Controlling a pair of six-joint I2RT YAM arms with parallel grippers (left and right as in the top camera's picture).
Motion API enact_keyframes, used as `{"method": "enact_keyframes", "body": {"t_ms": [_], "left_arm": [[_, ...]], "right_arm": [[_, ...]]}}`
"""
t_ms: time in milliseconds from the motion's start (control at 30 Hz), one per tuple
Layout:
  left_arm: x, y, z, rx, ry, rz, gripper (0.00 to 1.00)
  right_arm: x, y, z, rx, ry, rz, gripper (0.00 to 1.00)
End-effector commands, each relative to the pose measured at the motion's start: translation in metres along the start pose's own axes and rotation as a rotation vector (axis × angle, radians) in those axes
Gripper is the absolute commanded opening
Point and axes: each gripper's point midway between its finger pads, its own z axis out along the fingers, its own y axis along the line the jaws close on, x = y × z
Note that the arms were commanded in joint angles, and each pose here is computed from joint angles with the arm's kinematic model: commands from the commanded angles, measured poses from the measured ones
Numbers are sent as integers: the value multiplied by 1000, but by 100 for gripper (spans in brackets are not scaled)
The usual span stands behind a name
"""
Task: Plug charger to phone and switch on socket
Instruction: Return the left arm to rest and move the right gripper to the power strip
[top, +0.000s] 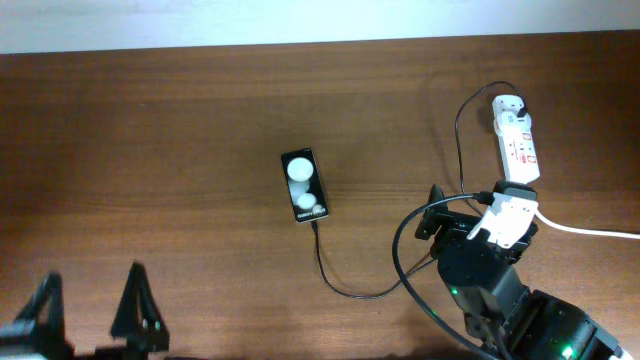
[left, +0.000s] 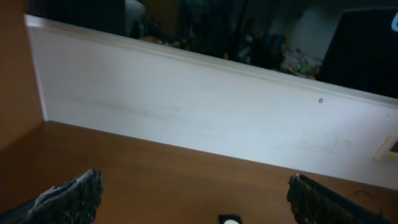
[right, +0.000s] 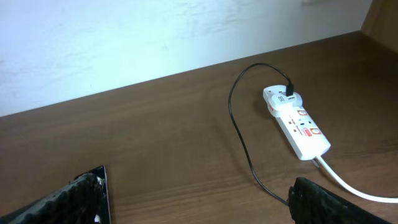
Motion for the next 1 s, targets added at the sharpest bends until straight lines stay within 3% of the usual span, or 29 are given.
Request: {"method": "enact_keyframes", "body": {"t_ms": [0, 100, 167, 633, 700, 800, 867, 967], "left_arm": [[13, 13, -36, -48, -28, 14, 99], [66, 28, -70, -78, 102, 29, 99], [124, 43, -92, -123, 315, 53, 99], [125, 42, -109, -103, 267, 10, 99], [83, 32, -92, -67, 83, -72, 99], [76, 28, -63, -58, 34, -76, 99], [86, 27, -24, -55, 23, -74, 99], [131, 31, 45, -55, 27, -74, 99]], "right_arm": [[-3, 1, -1, -10, -1, 11, 99], [-2, 1, -1, -10, 0, 10, 99], [-2, 0, -1, -7, 3, 5, 99], [6, -6, -1, 13, 28, -32, 99], [7, -7, -1, 17, 33, -40, 99], [7, -7, -1, 17, 33, -40, 99], [7, -7, -1, 17, 34, -40, 99], [7, -7, -1, 18, 33, -40, 99]]}}
